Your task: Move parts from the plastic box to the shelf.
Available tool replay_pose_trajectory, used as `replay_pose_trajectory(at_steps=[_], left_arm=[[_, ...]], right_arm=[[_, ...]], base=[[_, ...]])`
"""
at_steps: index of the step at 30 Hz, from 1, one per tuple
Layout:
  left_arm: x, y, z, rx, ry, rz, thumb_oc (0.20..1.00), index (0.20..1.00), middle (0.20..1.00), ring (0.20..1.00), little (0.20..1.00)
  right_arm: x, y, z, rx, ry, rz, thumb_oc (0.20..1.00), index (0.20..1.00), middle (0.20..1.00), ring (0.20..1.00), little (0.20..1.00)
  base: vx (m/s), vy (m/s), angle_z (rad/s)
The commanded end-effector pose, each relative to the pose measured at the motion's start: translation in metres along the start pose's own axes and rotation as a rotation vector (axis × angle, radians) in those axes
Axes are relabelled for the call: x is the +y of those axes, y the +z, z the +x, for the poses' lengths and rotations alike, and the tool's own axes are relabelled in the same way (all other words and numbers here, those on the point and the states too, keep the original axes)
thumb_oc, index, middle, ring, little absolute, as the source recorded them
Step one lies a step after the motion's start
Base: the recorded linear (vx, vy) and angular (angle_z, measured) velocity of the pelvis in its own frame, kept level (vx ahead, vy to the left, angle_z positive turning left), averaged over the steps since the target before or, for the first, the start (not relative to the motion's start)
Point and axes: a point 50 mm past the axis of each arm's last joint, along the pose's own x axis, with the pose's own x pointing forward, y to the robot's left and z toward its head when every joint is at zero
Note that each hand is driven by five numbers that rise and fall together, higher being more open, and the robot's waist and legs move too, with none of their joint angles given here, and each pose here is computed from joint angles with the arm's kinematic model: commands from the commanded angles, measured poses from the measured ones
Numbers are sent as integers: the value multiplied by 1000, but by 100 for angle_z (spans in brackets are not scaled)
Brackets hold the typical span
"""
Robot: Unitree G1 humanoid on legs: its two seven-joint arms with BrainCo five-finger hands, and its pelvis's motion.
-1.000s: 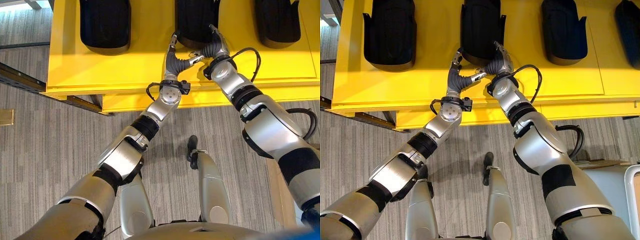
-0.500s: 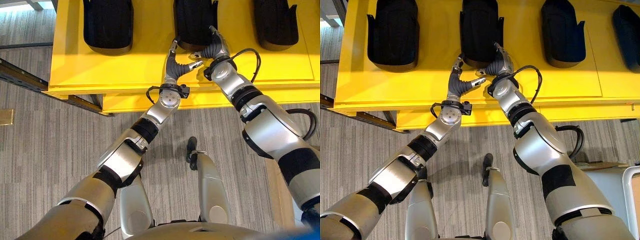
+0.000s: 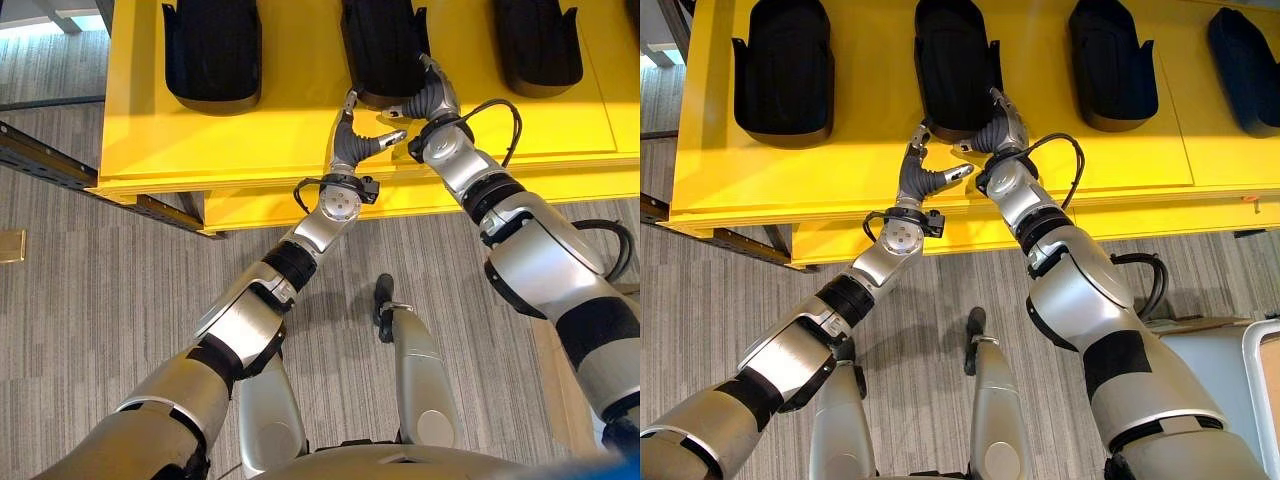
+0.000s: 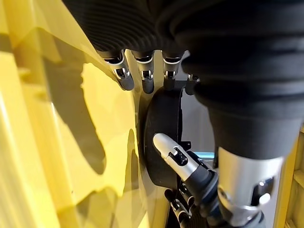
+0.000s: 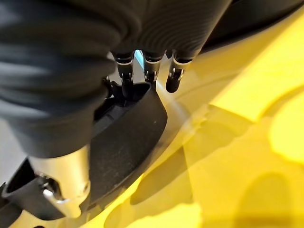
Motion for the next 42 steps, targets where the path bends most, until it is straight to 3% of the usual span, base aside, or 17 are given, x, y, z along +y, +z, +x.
replay_pose_trajectory(at_steps=[1, 9, 17, 24, 30, 37, 42], left_arm=[[-21, 22, 3, -85, -85, -22, 1000, 1000, 1000, 1000, 1000], [-1, 23, 6, -107, -30, -16, 1000, 1000, 1000, 1000, 1000], [45, 50, 15, -242, 118, -16, 1000, 1000, 1000, 1000, 1000], [90, 87, 11, -448, 250, 29, 1000, 1000, 1000, 1000, 1000], [104, 94, 2, -506, 268, 57, 1000, 1000, 1000, 1000, 1000], [118, 99, -17, -576, 251, 58, 1000, 1000, 1000, 1000, 1000], [141, 85, -50, -557, 187, -47, 1000, 1000, 1000, 1000, 1000]], right_arm=[[-23, 33, 8, -125, -76, 10, 1000, 1000, 1000, 1000, 1000], [-33, 45, 7, -213, -100, 54, 1000, 1000, 1000, 1000, 1000], [-62, 53, 2, -323, -169, 107, 1000, 1000, 1000, 1000, 1000], [-92, 29, -3, -327, -248, 80, 1000, 1000, 1000, 1000, 1000], [-105, 18, -10, -339, -278, 107, 1000, 1000, 1000, 1000, 1000], [-112, -6, -34, -372, -306, 257, 1000, 1000, 1000, 1000, 1000], [-102, -43, -90, -430, -288, 487, 1000, 1000, 1000, 1000, 1000]], base=[[0, 0, 0], [0, 0, 0], [0, 0, 0], [1, -4, 2], [0, 0, 0], [0, 0, 0], [19, 0, -2]])
